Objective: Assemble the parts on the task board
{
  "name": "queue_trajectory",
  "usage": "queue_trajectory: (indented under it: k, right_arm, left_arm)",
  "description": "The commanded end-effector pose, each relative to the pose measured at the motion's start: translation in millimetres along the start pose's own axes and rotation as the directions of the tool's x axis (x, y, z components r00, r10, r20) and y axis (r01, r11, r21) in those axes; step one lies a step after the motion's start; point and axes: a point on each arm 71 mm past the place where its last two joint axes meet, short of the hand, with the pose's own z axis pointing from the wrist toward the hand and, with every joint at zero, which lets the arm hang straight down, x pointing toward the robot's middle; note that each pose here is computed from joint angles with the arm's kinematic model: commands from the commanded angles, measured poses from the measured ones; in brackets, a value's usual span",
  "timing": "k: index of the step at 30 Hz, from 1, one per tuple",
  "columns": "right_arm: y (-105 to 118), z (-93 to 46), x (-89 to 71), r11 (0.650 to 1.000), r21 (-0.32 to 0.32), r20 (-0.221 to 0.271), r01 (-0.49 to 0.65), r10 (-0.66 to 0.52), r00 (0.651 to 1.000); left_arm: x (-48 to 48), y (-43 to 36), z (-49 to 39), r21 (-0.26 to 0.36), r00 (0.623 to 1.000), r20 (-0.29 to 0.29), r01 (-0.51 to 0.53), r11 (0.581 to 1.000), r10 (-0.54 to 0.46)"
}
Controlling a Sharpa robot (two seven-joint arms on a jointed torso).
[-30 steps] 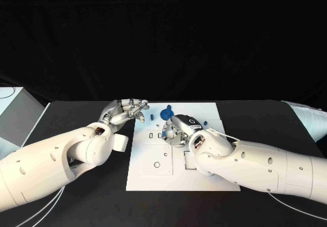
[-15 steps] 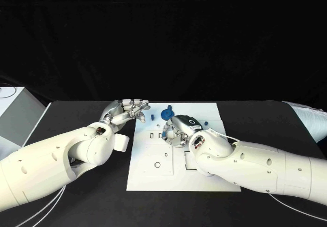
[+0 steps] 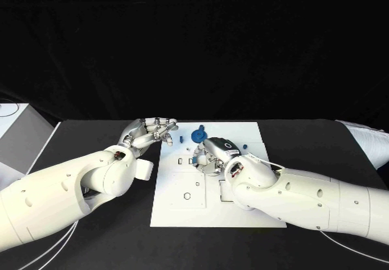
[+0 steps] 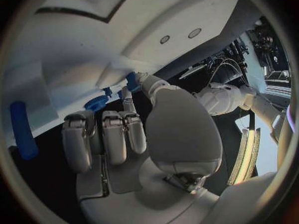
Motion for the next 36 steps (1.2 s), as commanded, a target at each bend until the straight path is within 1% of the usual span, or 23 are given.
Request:
queue_trajectory:
  k: [1,16,19,24,27,31,33,35,36]
  right_arm:
    - [1.3,-0.4,-0.3,1.000,-0.012,0.010,0.007,-0.007,1.000]
    - [-0.2,-1.7,-2.9,1.000,-0.007,0.037,-0.011,0.012,0.999]
    - [-0.5,-4.2,-5.0,1.000,-0.012,0.051,-0.019,0.020,0.998]
    - [-4.3,-13.5,-14.5,0.997,-0.042,0.100,-0.058,0.062,0.993]
    - [-9.2,-19.5,-24.0,0.990,-0.084,0.126,-0.115,0.125,0.984]
    - [-20.2,-25.1,-37.4,0.971,-0.115,0.128,-0.210,0.224,0.966]
    - [-28.8,-27.8,-46.3,0.958,-0.105,0.132,-0.266,0.279,0.951]
    - [-38.7,-29.9,-55.6,0.950,-0.082,0.144,-0.302,0.311,0.939]
    - [-41.9,-30.4,-58.5,0.948,-0.074,0.149,-0.309,0.317,0.936]
  left_arm:
    - [2.4,-0.7,0.3,0.006,1.000,-0.019,0.006,1.000,-0.006]
    - [1.5,-0.4,0.5,0.005,1.000,-0.016,0.005,1.000,-0.005]
    - [1.7,0.1,0.8,0.002,1.000,-0.016,0.005,1.000,-0.005]
    - [1.9,2.7,1.7,-0.024,1.000,-0.014,-0.025,0.999,0.025]
    - [1.5,7.2,3.0,-0.071,0.998,-0.018,-0.067,0.995,0.066]
    - [-0.7,15.4,4.5,-0.159,0.990,-0.041,-0.136,0.978,0.131]
    - [-1.4,20.5,5.0,-0.213,0.981,-0.079,-0.193,0.958,0.180]
    - [-0.1,25.2,5.7,-0.266,0.964,-0.136,-0.257,0.929,0.227]
    - [0.4,26.2,6.3,-0.280,0.958,-0.154,-0.278,0.919,0.243]
